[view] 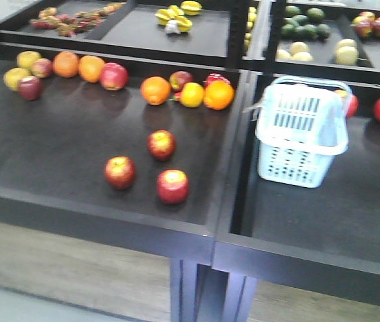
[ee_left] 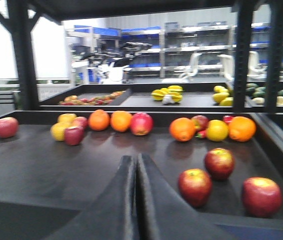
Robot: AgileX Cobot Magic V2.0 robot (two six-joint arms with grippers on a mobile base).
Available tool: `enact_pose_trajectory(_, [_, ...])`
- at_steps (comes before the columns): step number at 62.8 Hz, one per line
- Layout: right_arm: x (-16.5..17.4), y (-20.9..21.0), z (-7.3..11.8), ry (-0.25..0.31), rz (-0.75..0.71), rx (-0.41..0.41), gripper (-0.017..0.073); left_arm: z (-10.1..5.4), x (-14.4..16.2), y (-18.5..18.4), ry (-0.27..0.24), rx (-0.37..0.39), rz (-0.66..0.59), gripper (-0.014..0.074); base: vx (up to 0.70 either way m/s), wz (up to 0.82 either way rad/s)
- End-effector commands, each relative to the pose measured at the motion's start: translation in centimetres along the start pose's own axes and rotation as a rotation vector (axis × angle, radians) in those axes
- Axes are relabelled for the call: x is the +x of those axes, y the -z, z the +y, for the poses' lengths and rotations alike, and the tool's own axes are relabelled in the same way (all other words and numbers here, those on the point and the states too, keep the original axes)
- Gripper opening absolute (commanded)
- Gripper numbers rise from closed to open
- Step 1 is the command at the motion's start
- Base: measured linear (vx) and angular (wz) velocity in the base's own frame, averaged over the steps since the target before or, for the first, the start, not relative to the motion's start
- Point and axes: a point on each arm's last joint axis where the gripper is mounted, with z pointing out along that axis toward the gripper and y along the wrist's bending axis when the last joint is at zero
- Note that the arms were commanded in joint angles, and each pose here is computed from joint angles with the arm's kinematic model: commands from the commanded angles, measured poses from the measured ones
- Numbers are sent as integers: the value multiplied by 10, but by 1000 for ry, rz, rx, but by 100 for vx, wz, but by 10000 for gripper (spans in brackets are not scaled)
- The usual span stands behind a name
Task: Pick three apples into basket with both arms
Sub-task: 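Turn and approach the table holding the light-blue basket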
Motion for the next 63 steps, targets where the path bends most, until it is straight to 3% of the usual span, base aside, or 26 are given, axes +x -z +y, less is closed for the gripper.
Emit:
enact_pose_trajectory(1, [-2, 0, 1, 13, -68, -15, -4, 0, 1, 1, 12, -4, -56, -6, 5, -33])
enact_pose_trajectory(63, [-2, 0, 1, 13, -68, -15, -4, 0, 1, 1, 12, -4, -56, -6, 6, -33])
